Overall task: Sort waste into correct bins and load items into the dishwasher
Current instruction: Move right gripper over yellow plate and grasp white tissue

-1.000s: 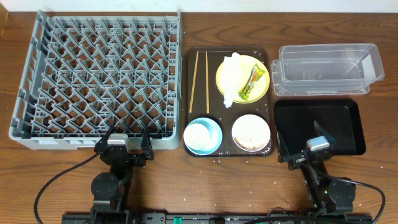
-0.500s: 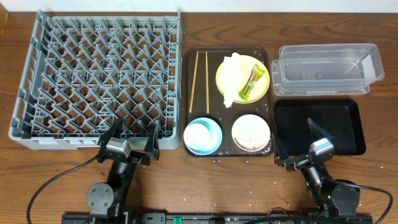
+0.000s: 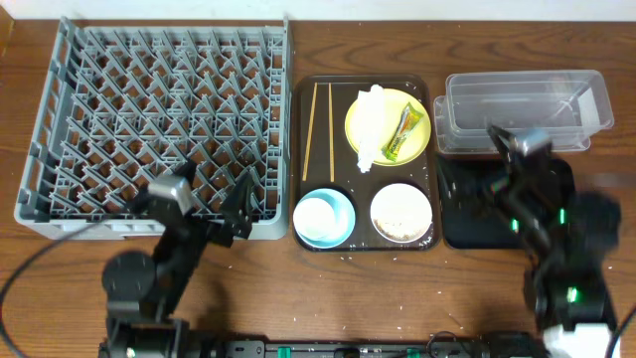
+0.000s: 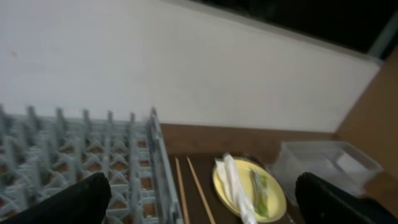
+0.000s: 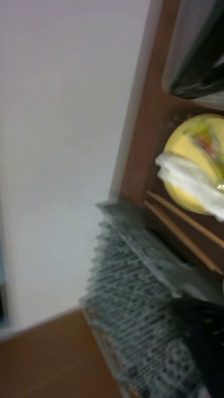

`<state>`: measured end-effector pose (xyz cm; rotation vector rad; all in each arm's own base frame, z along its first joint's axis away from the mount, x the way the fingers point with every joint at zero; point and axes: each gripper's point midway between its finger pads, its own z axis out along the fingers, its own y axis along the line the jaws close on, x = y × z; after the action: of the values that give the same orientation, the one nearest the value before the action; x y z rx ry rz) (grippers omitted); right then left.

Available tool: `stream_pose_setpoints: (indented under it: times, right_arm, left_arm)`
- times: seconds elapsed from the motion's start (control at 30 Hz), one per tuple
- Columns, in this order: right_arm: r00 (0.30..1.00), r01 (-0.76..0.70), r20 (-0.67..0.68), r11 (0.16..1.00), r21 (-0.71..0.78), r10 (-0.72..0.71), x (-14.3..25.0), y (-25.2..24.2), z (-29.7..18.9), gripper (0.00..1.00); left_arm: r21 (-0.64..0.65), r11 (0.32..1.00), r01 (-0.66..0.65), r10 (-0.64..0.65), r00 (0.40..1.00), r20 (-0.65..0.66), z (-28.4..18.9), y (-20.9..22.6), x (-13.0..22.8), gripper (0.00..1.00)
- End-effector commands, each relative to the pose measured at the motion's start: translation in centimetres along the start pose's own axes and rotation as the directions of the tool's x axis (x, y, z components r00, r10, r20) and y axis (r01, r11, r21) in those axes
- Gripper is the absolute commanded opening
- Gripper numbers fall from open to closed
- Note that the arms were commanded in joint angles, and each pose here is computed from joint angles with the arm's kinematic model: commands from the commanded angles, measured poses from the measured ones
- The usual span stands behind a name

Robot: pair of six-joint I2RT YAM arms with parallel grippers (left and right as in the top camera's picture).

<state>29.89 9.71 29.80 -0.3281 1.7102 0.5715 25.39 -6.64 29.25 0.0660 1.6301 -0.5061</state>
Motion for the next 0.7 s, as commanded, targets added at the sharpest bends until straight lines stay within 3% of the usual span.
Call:
stream_pose_setpoints:
  times: [0.0, 0.2, 0.67]
  right_arm:
    - [0.986, -0.096, -0.141, 0.993, -0.075, 0.084, -0.4, -0.2, 3.1, 0.99]
    - [0.935, -0.171, -0.329, 0.981, -0.089, 0.133, 1.6, -1.9, 6.7, 0.99]
    - [0.886, -0.361, -0.365, 0.919, -0.155, 0.287, 1.5, -0.1, 7.0, 0.99]
  left_arm:
    - [0.126, 0.991, 0.05, -0.034, 0.992, -0.122, 2.0, -2.1, -0.2, 0.96]
    - [0.264, 0.959, 0.101, -0.043, 0.976, -0.215, 3.9, -3.8, 0.9, 0.96]
    - [0.282, 0.953, 0.113, -0.046, 0.971, -0.233, 4.0, -4.0, 1.3, 0.96]
